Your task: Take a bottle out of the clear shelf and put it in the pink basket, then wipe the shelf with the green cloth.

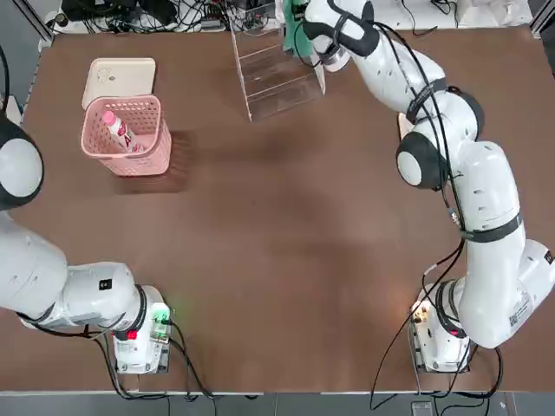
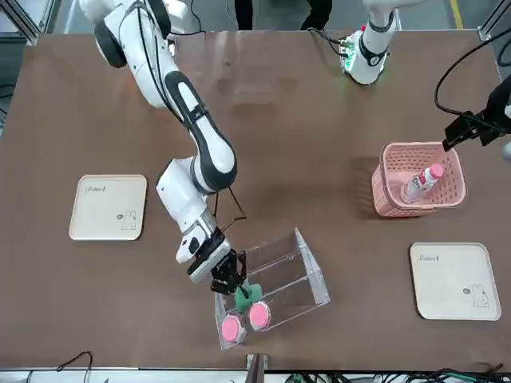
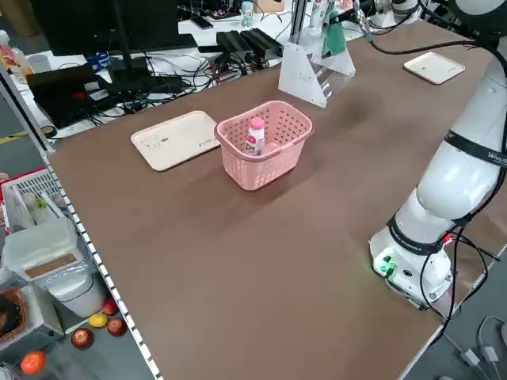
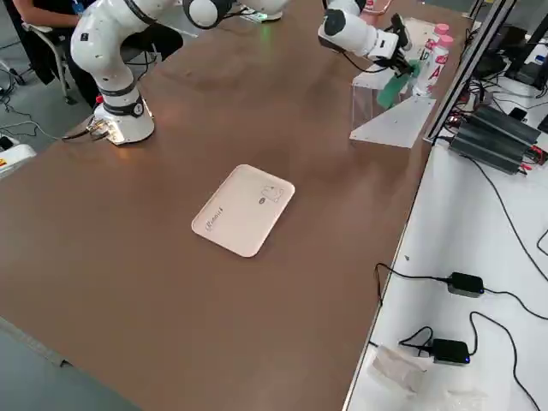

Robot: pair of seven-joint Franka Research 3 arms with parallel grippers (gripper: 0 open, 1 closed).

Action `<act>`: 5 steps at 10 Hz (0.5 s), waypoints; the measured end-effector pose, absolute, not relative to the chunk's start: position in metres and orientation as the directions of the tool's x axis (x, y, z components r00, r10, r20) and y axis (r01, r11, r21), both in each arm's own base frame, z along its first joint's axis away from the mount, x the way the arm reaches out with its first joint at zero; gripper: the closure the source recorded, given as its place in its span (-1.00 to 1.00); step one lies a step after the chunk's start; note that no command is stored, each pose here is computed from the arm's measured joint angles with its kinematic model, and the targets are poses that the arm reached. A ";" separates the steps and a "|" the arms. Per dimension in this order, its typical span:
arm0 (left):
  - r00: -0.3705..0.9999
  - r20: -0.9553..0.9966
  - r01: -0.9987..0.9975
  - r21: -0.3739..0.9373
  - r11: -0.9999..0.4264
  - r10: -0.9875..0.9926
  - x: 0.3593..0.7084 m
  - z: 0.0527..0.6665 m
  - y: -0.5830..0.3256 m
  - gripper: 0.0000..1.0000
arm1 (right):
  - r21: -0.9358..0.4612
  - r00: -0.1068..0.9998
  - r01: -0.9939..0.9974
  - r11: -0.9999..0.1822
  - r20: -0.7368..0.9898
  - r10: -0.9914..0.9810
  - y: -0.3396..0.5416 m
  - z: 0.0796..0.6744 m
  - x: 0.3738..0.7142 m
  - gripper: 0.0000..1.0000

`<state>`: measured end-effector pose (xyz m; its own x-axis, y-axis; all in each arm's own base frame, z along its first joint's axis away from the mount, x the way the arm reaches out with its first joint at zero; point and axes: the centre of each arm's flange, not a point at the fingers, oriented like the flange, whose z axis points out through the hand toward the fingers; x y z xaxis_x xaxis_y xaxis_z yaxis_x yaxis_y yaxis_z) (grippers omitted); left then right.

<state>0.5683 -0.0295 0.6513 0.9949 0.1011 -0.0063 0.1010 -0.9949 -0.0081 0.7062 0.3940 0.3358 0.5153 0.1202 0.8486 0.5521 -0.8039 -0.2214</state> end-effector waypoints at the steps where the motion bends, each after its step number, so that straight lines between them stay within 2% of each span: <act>1: 0.995 -0.006 0.100 -0.008 -0.995 0.100 0.568 0.651 -0.029 -1.00 | -0.235 0.522 0.552 -0.800 0.846 0.112 0.400 0.337 0.703 0.90; 5: 0.996 -0.006 0.085 -0.007 -0.996 0.085 0.568 0.651 -0.037 -1.00 | -0.326 0.547 0.569 -0.755 0.835 0.051 0.461 0.357 0.670 0.90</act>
<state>0.5679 -0.0365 0.6514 0.9963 0.0854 -0.0063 0.0853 -0.9963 -0.0071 0.6698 0.4609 0.3566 0.5473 0.0515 0.8353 0.5688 -0.7550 -0.3262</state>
